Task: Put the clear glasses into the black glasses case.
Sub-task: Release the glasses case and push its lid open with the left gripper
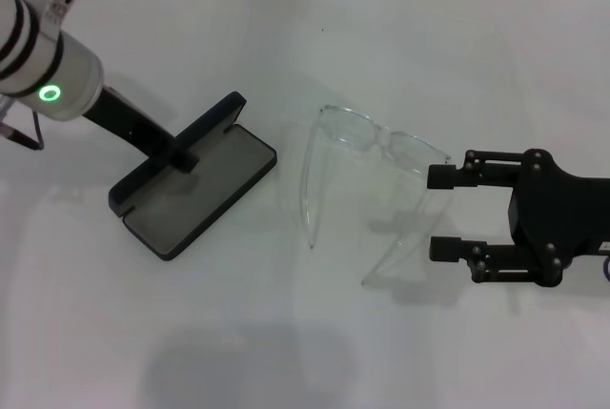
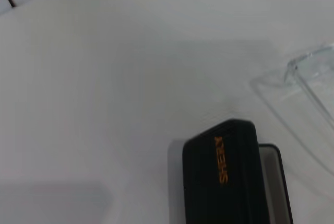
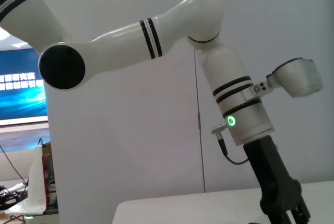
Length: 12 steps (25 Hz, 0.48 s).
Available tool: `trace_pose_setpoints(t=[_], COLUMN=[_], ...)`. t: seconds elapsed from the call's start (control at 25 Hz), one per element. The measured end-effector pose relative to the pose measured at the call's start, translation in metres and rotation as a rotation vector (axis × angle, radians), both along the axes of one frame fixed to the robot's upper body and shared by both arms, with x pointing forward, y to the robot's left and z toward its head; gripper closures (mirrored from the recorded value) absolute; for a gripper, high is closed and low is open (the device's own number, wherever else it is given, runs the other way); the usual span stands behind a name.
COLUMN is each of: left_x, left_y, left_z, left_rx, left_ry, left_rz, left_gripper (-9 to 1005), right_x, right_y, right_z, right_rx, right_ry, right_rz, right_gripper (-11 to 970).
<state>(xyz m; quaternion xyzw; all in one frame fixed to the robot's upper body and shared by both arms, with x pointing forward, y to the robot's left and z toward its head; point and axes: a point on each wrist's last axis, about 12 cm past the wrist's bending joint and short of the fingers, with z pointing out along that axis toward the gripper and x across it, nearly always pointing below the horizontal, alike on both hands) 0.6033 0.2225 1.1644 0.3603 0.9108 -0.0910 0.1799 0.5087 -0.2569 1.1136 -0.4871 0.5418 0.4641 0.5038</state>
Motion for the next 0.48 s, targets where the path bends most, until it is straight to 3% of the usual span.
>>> trace_pose_setpoints(t=[0.04, 0.24, 0.48], left_x=[0.0005, 0.0032, 0.0031], left_y=[-0.0001, 0.0005, -0.0068], left_z=[-0.0016, -0.0035, -0.0051], left_rx=[0.002, 0.007, 0.030], left_ry=[0.004, -0.013, -0.032], left_rz=[0.001, 0.009, -0.024], left_gripper=[317, 523, 657], right_x=[-0.0001, -0.0002, -0.0005], right_y=[0.0000, -0.0002, -0.0003], right_z=[-0.0001, -0.0002, -0.0009], right_rx=[0.000, 0.001, 0.002], right_ry=[0.000, 0.001, 0.005], right_rz=[0.000, -0.001, -0.002], right_gripper=[285, 285, 285])
